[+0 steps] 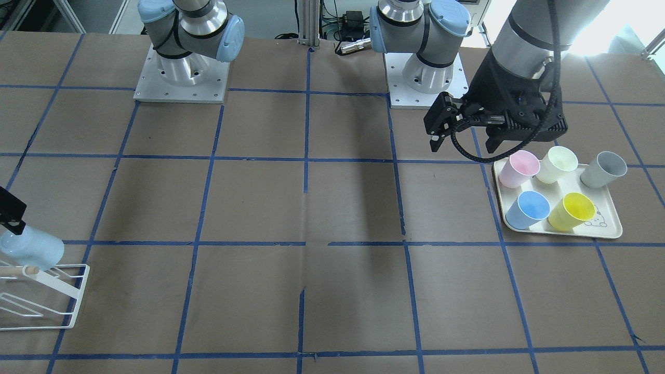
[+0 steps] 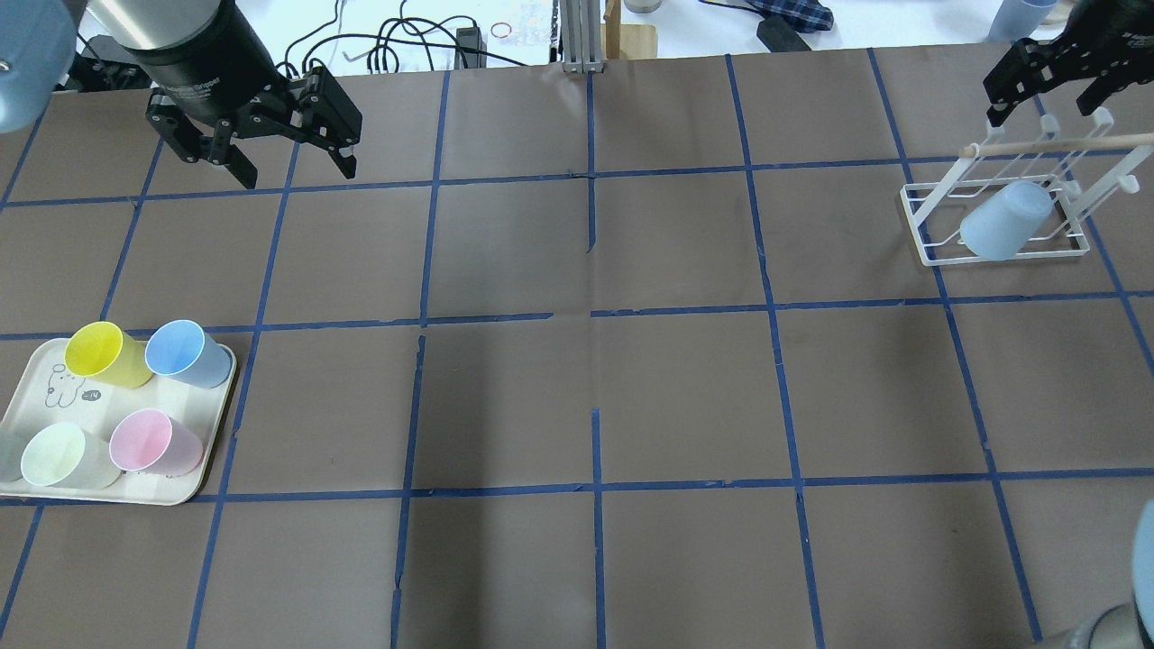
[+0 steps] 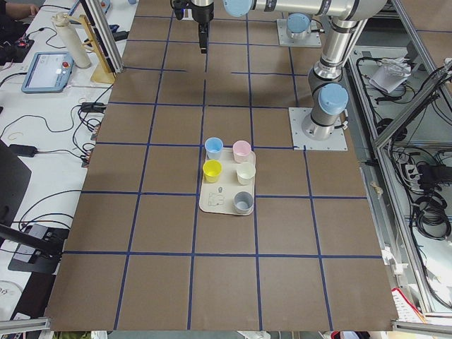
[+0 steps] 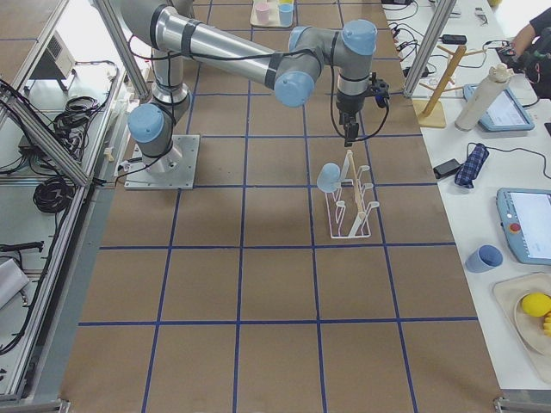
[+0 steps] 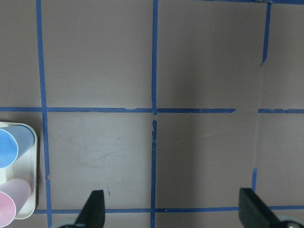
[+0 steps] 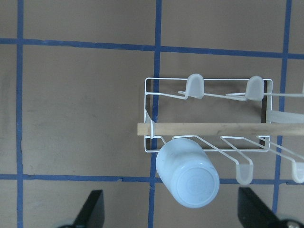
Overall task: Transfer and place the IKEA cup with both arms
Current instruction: 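Lower the right gripper and grasp the light blue cup on the rack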
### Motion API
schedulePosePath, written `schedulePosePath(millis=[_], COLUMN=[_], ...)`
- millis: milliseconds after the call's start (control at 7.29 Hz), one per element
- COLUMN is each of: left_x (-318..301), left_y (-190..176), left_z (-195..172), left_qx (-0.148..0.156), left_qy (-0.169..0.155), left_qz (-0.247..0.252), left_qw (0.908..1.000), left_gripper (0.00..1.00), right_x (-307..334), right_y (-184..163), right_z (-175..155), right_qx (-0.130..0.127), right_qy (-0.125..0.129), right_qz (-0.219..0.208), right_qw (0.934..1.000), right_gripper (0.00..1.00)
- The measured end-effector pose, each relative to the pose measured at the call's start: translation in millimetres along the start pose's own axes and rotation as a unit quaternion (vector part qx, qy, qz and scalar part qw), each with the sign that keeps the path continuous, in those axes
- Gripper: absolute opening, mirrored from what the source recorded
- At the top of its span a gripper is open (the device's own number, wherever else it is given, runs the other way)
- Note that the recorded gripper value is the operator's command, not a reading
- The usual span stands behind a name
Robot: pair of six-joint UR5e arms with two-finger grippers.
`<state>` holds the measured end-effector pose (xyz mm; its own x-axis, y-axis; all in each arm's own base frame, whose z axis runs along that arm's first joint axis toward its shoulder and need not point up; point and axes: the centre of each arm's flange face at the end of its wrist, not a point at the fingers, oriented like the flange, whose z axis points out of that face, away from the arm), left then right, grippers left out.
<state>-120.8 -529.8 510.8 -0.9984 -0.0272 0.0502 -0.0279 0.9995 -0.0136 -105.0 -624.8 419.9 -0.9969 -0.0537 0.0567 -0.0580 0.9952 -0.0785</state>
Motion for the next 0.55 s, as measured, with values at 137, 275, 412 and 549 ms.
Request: schedulePosePath(millis=[137,275,412,549], left_x=[0.3,0.5,0.9,1.5], left_y=[0.2,0.1,0.7,1.9], left_z=[0.3,0.1,-0.5,-0.9], left_qx=[0.000,0.000,0.000,0.001], left_qy=[0.000,0.000,-0.001,-0.002], left_qz=[0.000,-0.001,-0.001,-0.001], left_qw=[1.0000,1.0000,1.0000,1.0000], left_gripper=[1.00,1.00,1.00,1.00], right_x=[12.0,24.7,33.4,36.4], right_y=[2.3,8.7,15.2,19.9], right_z=[14.0,27.2,39.4,50.4], right_qx=[-0.009,-0.019,-0.025,-0.028], right_qy=[-0.004,-0.010,-0.015,-0.017], right_qz=[-0.001,-0.002,-0.001,0.000], right_qw=[0.9999,0.9998,0.9996,0.9995], right_gripper=[1.00,1.00,1.00,1.00])
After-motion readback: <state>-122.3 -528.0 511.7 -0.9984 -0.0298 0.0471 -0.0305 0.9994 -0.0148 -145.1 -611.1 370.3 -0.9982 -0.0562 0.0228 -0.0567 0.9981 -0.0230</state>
